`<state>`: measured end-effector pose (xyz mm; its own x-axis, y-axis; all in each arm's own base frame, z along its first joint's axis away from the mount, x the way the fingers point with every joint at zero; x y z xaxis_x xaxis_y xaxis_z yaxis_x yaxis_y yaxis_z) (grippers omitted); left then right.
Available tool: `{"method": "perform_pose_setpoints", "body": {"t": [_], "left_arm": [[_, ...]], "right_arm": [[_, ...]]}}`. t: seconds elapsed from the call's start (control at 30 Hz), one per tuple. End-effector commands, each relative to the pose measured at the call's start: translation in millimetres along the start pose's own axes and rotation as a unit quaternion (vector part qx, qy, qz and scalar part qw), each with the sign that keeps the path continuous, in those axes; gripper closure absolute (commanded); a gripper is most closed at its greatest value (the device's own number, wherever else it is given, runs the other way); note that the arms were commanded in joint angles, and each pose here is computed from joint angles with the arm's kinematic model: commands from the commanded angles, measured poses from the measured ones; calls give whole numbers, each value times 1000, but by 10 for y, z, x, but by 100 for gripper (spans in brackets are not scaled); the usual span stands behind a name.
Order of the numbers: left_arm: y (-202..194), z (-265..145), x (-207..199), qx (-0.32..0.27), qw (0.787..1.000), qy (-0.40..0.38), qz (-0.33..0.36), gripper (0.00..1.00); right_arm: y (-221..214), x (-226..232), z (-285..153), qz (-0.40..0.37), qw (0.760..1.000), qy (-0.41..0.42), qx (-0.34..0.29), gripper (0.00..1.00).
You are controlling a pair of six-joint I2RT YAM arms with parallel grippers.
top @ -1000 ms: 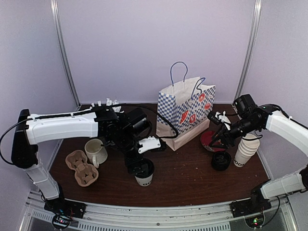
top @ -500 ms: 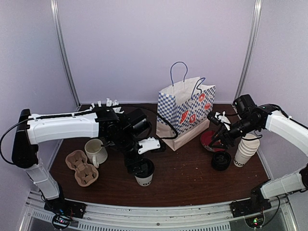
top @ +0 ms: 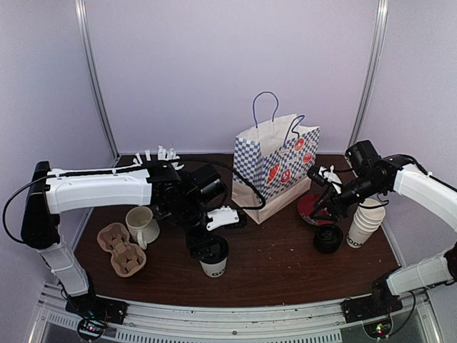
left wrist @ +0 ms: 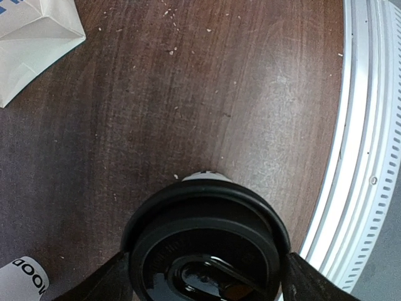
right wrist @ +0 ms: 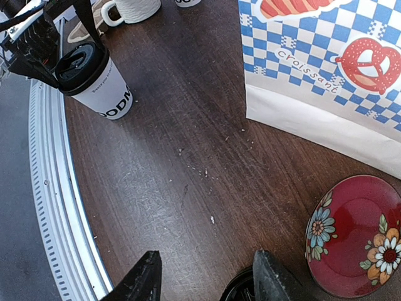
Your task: Pack the takeout coffee
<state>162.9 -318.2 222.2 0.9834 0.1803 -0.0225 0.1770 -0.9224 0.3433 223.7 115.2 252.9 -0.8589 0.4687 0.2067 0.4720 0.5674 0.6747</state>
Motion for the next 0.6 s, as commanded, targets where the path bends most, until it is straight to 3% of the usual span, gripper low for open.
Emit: {"method": "perform_pose_setpoints", "body": {"t": [0.0,0.27,0.57], "left_arm": [[-48,90,33,22,1000,-1,-8,16],[-24,9,30,10,1000,4,-8,24],[52,-97,83,-2,999,29,-20,26]], "right_arm": [[-2,-5,-2,-3,1000,4,-5,47],[-3,-19,11,-3,1000,2,-3,47],[-3,-18,0,-4,1000,-3,-2,48]]}}
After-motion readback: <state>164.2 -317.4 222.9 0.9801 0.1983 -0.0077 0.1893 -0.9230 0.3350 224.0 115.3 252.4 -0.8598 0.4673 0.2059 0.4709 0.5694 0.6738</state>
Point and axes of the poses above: each gripper's point midway between its finger pads, its own z axis out along the fingers, its own x axis along the line the jaws close on, y = z × x, the point moved 10 cm from there along -z, back along the fingers, and after that the axes turned 2 degrees about z, right-handed, at the moved point
